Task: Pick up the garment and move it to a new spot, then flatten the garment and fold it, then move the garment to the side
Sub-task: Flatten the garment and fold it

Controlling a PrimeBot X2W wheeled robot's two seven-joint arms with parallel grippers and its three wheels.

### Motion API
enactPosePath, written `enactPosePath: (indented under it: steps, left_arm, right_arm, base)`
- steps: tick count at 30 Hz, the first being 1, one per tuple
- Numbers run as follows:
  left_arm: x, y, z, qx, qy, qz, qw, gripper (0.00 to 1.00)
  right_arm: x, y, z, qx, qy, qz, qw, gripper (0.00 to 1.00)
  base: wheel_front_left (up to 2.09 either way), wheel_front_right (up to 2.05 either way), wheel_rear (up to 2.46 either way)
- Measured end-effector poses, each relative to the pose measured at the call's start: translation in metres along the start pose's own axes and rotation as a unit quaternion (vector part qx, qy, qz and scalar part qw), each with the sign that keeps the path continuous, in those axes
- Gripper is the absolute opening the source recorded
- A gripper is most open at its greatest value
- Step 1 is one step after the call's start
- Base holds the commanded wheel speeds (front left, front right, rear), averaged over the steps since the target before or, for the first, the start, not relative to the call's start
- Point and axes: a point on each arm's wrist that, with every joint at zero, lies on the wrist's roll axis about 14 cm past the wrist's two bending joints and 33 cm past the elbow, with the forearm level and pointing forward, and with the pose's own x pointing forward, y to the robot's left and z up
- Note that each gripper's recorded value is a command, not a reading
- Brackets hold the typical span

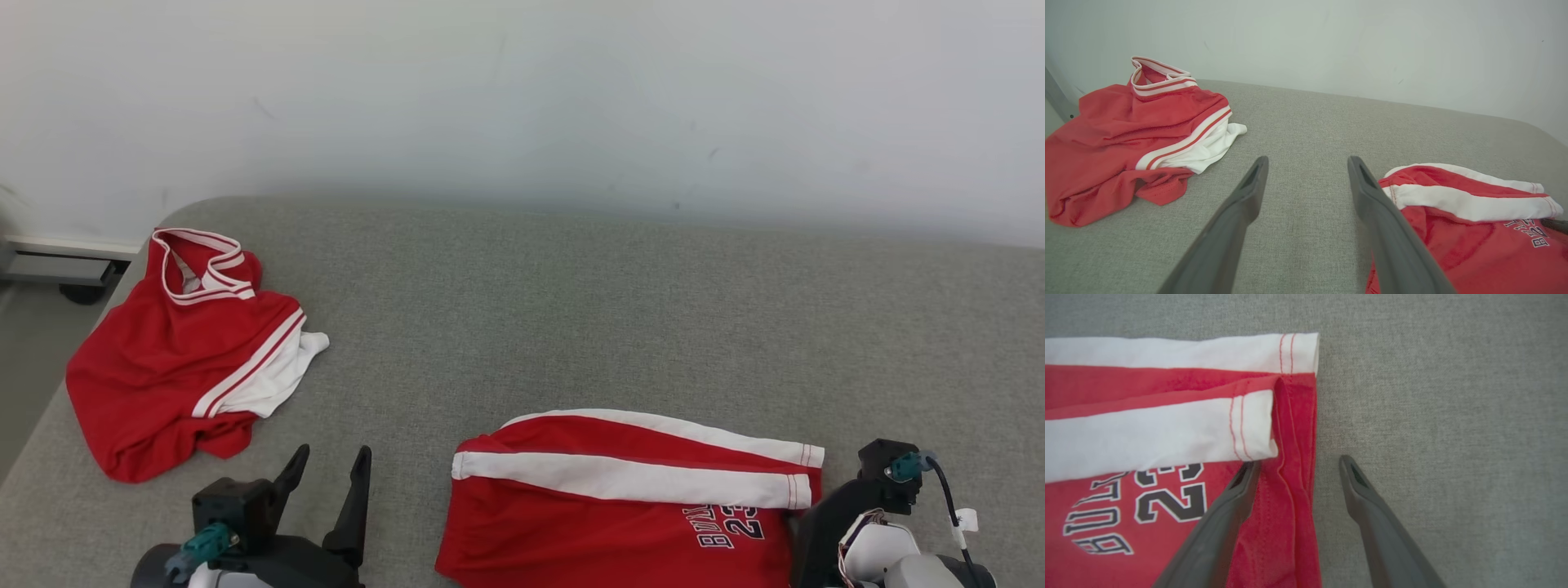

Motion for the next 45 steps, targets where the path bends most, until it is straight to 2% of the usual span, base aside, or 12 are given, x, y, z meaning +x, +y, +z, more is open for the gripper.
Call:
enactPosePath:
  steps: [1,3,4,5,6,7,8,18,25,36,39,45]
  left_arm:
    - [0.0,0.0,-0.001,0.0,0.001,0.0,1.0,1.0]
    - [-0.001,-0.002,-0.002,-0.001,0.004,-0.004,1.0,1.0]
    - [-0.002,-0.002,-0.003,-0.001,0.005,-0.004,1.0,1.0]
    - [-0.002,-0.001,-0.003,-0.001,0.006,-0.003,1.0,1.0]
    - [-0.002,-0.001,-0.003,-0.001,0.006,-0.002,1.0,1.0]
    - [-0.003,0.001,-0.004,-0.001,0.007,0.001,1.0,1.0]
    - [-0.003,0.002,-0.004,-0.001,0.007,0.002,1.0,1.0]
    - [-0.004,0.005,-0.002,0.0,0.005,0.006,1.0,1.0]
    - [-0.002,0.006,-0.002,0.0,0.004,0.006,1.0,1.0]
    - [0.002,-0.002,-0.003,0.0,0.008,-0.006,1.0,1.0]
    - [0.002,-0.003,-0.003,0.0,0.008,-0.007,1.0,1.0]
    - [0.003,-0.004,-0.003,0.0,0.008,-0.008,1.0,1.0]
  right_arm:
    - [0.001,0.001,0.001,0.003,0.001,0.0,1.0,1.0]
    - [0.003,0.002,0.0,0.006,0.009,0.001,1.0,0.71]
    - [0.004,0.002,0.0,0.008,0.01,0.001,1.0,0.45]
    - [0.005,0.003,0.0,0.008,0.011,0.001,1.0,0.45]
    - [0.006,0.004,0.001,0.009,0.013,0.002,1.0,0.34]
    - [0.007,0.008,0.0,0.011,0.017,0.006,1.0,0.1]
    - [0.008,0.01,0.0,0.012,0.018,0.008,1.0,0.0]
    - [0.007,0.001,0.009,0.038,0.01,0.001,0.999,0.0]
    - [-0.004,-0.06,0.043,0.041,-0.036,-0.058,0.997,0.0]
    - [-0.027,-0.133,0.072,0.045,-0.081,-0.147,0.985,0.0]
    - [-0.028,-0.124,0.078,0.038,-0.088,-0.138,0.986,0.0]
    - [-0.022,-0.05,0.07,0.001,-0.079,-0.051,0.996,0.0]
  base:
    - [0.0,0.0,0.0]
    - [0.0,0.0,0.0]
    - [0.0,0.0,0.0]
    - [0.0,0.0,0.0]
    - [0.0,0.0,0.0]
    - [0.0,0.0,0.0]
    - [0.0,0.0,0.0]
    - [0.0,0.0,0.0]
    - [0.0,0.0,0.0]
    - [0.0,0.0,0.0]
    - [0.0,0.0,0.0]
    - [0.0,0.0,0.0]
